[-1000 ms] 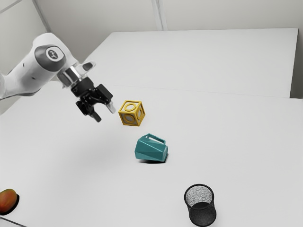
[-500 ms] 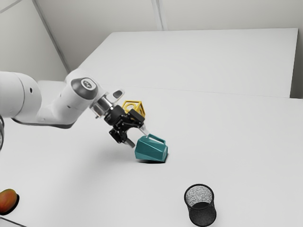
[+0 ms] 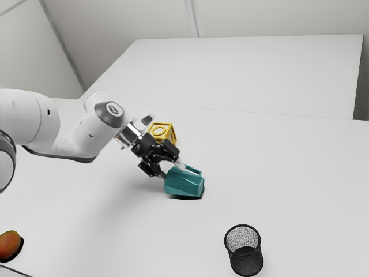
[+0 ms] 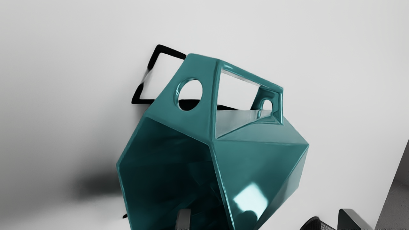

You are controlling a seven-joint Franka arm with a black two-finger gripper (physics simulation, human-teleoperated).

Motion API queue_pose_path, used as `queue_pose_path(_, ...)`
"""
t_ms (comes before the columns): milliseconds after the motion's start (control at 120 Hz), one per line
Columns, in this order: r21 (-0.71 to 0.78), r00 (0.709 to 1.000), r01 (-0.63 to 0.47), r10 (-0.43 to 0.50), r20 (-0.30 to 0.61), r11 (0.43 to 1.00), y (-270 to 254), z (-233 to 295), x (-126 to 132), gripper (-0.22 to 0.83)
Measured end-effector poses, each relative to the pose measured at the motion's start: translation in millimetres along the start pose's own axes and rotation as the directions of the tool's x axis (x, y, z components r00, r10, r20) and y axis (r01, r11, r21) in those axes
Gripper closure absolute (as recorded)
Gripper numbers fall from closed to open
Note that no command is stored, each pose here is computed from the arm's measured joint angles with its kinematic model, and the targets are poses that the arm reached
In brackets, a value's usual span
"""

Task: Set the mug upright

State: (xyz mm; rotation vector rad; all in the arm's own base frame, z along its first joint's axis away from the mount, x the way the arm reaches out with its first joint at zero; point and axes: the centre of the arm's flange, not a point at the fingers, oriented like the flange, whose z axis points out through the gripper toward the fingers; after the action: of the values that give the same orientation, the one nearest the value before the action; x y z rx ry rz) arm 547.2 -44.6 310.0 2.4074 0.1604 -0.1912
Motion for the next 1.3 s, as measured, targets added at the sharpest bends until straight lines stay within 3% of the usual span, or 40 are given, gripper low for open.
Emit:
queue_pose_path(167, -0.011, 1.0, -0.009, 0.009, 0.007, 1.0, 5, 13, 1, 0.23)
queue_pose_path(350, -0.02, 1.0, -0.021, 0.021, 0.002, 1.0, 11, 14, 1, 0.54)
queue_pose_path(533, -0.022, 0.999, -0.037, 0.037, 0.001, 0.999, 20, 16, 1, 0.67)
queue_pose_path(667, -0.024, 0.999, -0.052, 0.051, -0.006, 0.998, 30, 14, 5, 0.74)
queue_pose_path(925, -0.019, 0.998, -0.054, 0.053, -0.016, 0.998, 41, 6, 5, 0.76)
queue_pose_path(1025, 0.063, 0.991, -0.13, 0.132, -0.031, 0.99, 60, -10, -3, 0.77)
queue_pose_path(1158, 0.32, 0.963, -0.257, 0.27, 0.006, 0.912, 59, -33, -5, 0.78)
queue_pose_path(1300, 0.6, 0.917, -0.376, 0.377, 0.131, 0.706, 55, -48, -4, 0.78)
